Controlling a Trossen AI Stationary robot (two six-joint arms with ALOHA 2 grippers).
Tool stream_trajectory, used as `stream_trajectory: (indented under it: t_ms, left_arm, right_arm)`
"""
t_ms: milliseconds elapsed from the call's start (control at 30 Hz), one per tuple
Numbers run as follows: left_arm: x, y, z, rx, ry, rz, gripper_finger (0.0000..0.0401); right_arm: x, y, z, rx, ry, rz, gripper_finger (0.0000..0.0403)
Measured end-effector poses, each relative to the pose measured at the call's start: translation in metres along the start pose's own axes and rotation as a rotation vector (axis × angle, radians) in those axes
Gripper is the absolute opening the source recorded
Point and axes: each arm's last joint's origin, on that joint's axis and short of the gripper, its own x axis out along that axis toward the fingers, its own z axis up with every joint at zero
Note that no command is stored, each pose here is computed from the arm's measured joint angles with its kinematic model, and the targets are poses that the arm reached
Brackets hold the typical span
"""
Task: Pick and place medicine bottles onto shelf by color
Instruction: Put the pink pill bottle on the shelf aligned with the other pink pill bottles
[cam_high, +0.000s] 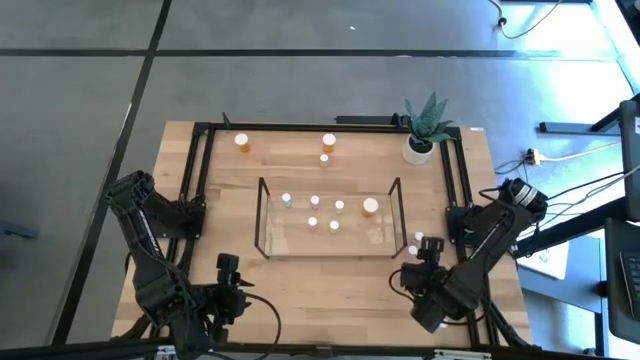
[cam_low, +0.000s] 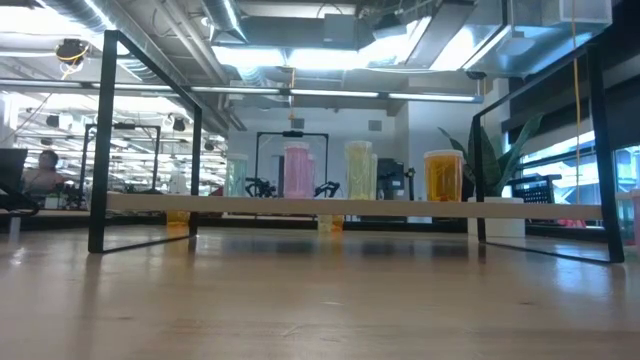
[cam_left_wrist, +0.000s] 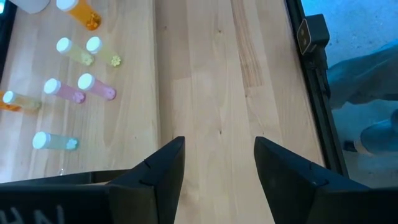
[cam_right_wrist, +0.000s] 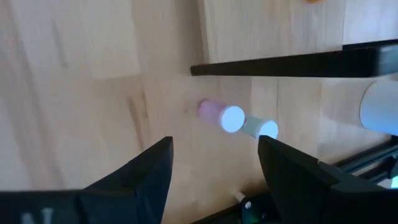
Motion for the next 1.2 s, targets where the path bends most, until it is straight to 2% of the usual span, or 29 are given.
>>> stream_trajectory:
  t_ms: [400, 600, 800, 1033, 1200]
  left_arm:
    - [0.0, 0.0, 0.0, 0.0, -0.002, 0.002, 0.0185]
    - [0.0, 0.0, 0.0, 0.0, -0.005, 0.005, 0.0185]
    - [0.0, 0.0, 0.0, 0.0, -0.015, 0.015, 0.0185]
    - [0.0, 0.0, 0.0, 0.0, -0.015, 0.015, 0.0186]
    - [0.0, 0.0, 0.0, 0.0, -0.015, 0.015, 0.0185]
  right_arm:
    - [0.058, 0.008, -0.019, -0.064, 0.038, -0.05, 0.0237]
    - [0.077, 0.003, -0.02, -0.048, 0.066, -0.066, 0.0237]
    - [0.085, -0.004, -0.015, -0.031, 0.092, -0.079, 0.0237]
    - [0.088, -0.004, -0.007, -0.105, 0.073, -0.037, 0.0237]
    - [0.09, -0.008, -0.003, -0.109, 0.083, -0.039, 0.0237]
